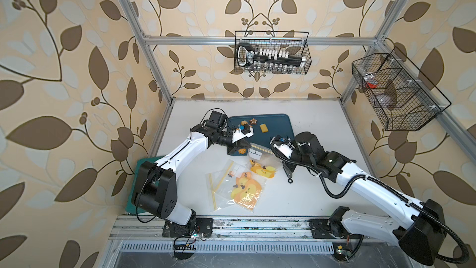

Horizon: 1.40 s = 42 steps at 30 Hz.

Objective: Put the cookies into a resealable bag to prevent moisture
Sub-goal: Pick up the ziploc bag from the center of the board, then place the ziploc bag at the center of the board.

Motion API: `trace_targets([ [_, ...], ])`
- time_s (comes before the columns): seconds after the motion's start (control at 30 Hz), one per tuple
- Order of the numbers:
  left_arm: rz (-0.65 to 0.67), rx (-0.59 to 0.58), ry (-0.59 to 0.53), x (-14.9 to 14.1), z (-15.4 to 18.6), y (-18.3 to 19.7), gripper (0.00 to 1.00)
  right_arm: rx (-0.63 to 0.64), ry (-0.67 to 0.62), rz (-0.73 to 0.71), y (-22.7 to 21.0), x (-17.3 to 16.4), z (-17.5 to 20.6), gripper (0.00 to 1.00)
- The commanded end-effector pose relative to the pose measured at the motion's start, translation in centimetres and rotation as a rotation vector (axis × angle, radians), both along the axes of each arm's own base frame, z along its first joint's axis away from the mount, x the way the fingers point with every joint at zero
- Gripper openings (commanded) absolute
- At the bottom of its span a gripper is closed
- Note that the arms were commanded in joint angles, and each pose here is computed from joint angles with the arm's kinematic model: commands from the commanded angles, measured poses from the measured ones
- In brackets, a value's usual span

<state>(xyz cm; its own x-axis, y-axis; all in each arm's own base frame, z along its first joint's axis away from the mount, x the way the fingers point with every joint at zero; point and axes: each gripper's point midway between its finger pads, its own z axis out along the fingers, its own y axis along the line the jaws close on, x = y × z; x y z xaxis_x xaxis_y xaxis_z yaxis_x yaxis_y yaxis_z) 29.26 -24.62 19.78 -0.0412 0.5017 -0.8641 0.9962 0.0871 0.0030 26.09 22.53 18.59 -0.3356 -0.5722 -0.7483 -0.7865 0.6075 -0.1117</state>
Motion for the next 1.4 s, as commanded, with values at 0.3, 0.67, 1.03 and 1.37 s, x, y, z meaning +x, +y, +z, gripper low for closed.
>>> trace_targets([
  [0.3,0.445,-0.1,0.085,7.7,3.7,2.0,0.99,0.165,-0.146,-0.488,-5.7,3.6,9.8,0.0],
  [0.67,1.019,-0.152,0.291,15.3,4.0,9.0,0.99,0.165,-0.11,-0.94,-19.5,11.4,11.0,0.0],
  [1.03,1.197,-0.292,0.312,14.9,4.1,11.1,0.99,0.084,0.019,-1.159,-28.5,16.4,3.7,0.09],
  [1.37,1.359,-0.176,0.41,10.3,0.7,9.2,0.99,0.107,-0.19,-1.196,-25.0,13.2,7.1,0.8],
])
